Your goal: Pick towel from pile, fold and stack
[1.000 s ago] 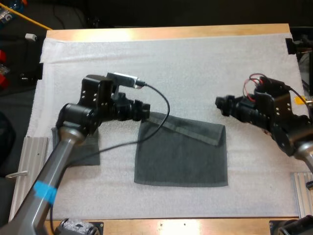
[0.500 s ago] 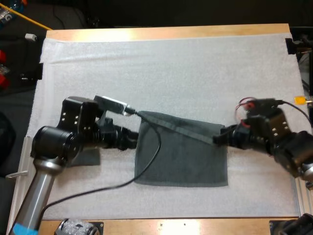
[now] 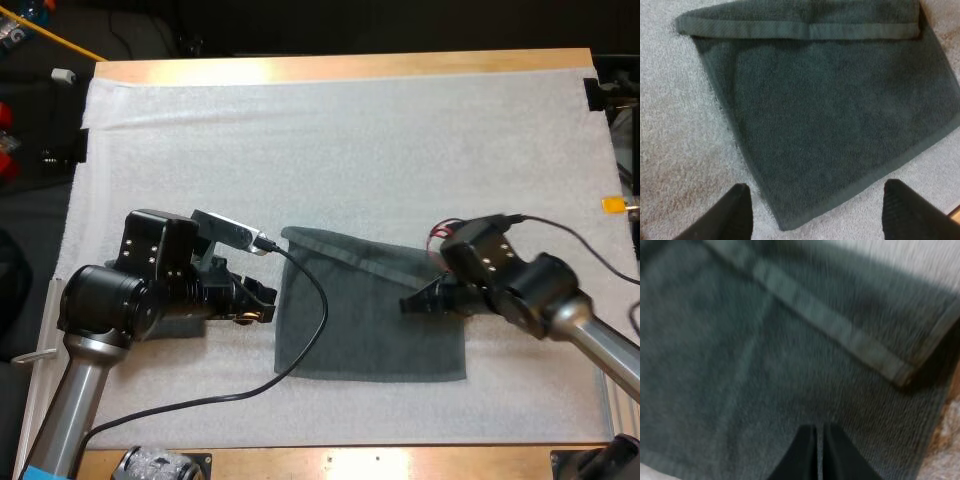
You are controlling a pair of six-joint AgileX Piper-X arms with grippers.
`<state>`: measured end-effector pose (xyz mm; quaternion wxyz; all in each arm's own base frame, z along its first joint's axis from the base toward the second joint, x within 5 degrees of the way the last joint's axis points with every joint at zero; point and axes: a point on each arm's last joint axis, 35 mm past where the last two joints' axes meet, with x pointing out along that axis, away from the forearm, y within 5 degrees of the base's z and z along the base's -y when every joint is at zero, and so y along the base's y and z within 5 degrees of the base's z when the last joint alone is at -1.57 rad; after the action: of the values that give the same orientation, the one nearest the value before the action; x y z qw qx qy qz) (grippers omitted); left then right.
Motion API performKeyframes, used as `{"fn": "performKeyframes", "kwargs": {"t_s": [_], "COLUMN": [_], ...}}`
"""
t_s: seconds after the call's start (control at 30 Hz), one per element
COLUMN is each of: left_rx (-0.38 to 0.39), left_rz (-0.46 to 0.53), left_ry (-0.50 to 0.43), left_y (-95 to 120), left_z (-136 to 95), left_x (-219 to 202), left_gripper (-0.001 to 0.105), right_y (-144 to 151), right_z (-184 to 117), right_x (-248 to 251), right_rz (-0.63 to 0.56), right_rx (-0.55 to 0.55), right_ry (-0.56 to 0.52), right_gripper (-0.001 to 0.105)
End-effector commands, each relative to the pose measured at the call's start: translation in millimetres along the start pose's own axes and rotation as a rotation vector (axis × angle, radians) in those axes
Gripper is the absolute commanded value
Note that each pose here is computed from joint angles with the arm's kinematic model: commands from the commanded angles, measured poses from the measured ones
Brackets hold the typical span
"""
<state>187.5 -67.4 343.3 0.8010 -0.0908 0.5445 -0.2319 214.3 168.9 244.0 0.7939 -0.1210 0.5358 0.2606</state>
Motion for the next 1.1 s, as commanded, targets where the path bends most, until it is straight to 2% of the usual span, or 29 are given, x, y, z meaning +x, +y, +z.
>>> {"fn": "performKeyframes", "kwargs": {"t_s": [0.0, 0.5, 0.73, 0.93, 1.07], "left_rx": [0.002, -0.007, -0.007, -0.007, -0.007], "left_rz": [0.010, 0.013, 0.013, 0.013, 0.013], "left_ry": [0.004, 0.026, 0.026, 0.026, 0.026], "left_y": [0, 0, 0, 0, 0], "left_z": [-2, -4, -4, -4, -4], "left_x": [-1, -1, -1, -1, -1], "left_gripper": [0.054, 0.054, 0.054, 0.054, 0.054], "right_y": [2, -8, -8, -9, -11], "right_z": [5, 32, 29, 29, 31], "right_x": [5, 73, 93, 109, 117], "right_rz": [0.020, 0.027, 0.061, 0.052, 0.003], "right_rx": [-0.012, 0.027, 0.037, 0.038, 0.038], "right_ry": [0.015, 0.154, 0.215, 0.227, 0.213], "right_gripper": [0.000, 0.000, 0.000, 0.000, 0.000]}}
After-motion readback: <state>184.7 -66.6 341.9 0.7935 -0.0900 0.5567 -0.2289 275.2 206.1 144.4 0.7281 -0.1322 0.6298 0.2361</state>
